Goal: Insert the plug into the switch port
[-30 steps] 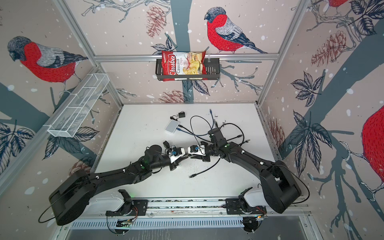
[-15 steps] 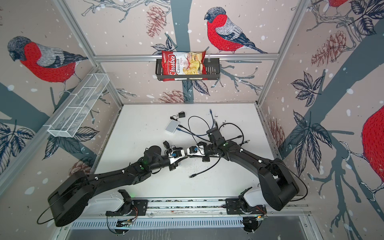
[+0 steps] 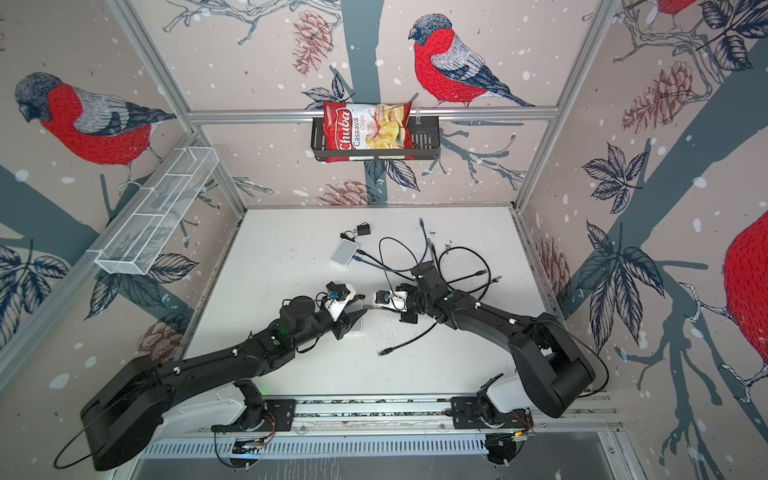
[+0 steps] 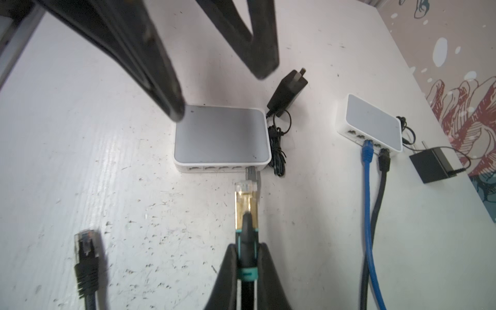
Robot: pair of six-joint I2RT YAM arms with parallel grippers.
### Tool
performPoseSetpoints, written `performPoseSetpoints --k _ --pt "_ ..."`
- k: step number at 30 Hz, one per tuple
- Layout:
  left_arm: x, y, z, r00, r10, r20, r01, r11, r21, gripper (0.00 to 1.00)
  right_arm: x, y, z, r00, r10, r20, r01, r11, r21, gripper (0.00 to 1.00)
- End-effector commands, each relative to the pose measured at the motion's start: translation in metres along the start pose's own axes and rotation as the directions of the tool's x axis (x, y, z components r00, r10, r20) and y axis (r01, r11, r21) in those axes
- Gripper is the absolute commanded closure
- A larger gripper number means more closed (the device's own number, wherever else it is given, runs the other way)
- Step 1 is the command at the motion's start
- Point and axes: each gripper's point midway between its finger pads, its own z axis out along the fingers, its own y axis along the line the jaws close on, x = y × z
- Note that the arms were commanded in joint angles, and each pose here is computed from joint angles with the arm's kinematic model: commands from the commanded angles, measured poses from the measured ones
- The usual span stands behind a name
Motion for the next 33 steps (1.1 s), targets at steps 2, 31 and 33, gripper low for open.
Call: performPoseSetpoints --k 2,31,33 --pt "0.029 0.022 -0.009 0.958 -0.278 -0.072 0.264 0.952 -0.152 0.54 0.008 -0.007 0.01 0.998 0.032 -0.063 -0.027 0.996 0.087 0.98" --pt "0.101 0.057 -0.018 0.756 -0.652 -0.065 0.549 0.684 -0.48 0.09 0.031 0.023 0.062 0.976 0.015 -0.217 -0.011 1.0 0.02 0.98" --pt "0.093 0.059 -0.015 0.761 -0.648 -0.031 0.566 0.687 -0.456 0.1 0.031 0.024 0.064 0.974 0.004 -0.225 -0.001 1.0 0.011 0.99"
